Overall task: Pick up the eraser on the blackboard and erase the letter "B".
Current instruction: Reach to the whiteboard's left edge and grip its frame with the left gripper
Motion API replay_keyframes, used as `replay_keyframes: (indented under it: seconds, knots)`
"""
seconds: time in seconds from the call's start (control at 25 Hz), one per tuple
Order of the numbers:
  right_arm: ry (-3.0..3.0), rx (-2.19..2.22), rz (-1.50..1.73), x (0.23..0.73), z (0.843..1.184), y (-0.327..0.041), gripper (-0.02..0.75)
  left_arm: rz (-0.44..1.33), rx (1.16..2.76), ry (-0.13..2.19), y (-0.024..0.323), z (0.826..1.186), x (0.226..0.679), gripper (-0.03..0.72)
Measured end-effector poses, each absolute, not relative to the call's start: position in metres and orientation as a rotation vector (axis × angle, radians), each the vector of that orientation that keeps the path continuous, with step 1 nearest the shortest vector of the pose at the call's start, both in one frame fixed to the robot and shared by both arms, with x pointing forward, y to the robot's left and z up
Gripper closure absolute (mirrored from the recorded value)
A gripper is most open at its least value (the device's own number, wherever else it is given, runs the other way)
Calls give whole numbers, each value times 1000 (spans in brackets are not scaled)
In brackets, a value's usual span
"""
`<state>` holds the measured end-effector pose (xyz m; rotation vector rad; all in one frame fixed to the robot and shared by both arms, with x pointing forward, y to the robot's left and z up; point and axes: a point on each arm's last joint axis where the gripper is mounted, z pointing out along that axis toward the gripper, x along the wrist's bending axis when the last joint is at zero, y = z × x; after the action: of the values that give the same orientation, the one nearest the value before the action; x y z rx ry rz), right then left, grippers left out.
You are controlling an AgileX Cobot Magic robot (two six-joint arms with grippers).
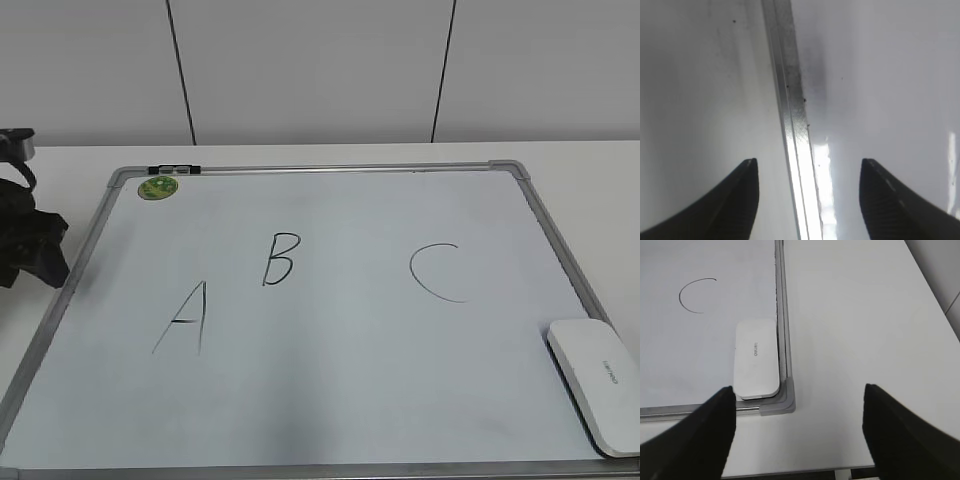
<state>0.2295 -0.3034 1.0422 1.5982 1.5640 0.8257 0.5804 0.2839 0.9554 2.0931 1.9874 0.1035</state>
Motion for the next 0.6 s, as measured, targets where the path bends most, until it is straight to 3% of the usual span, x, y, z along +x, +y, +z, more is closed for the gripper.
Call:
replay_keyframes:
  seconds: [0.24, 0.6]
  knots:
    - [1564, 1598, 826, 229, 1042, -303, 151, 157, 2078, 1965, 284, 955, 595, 284]
    - [1564, 1598, 826, 229, 1042, -303, 151, 126, 2105, 1970, 284, 944, 621, 295]
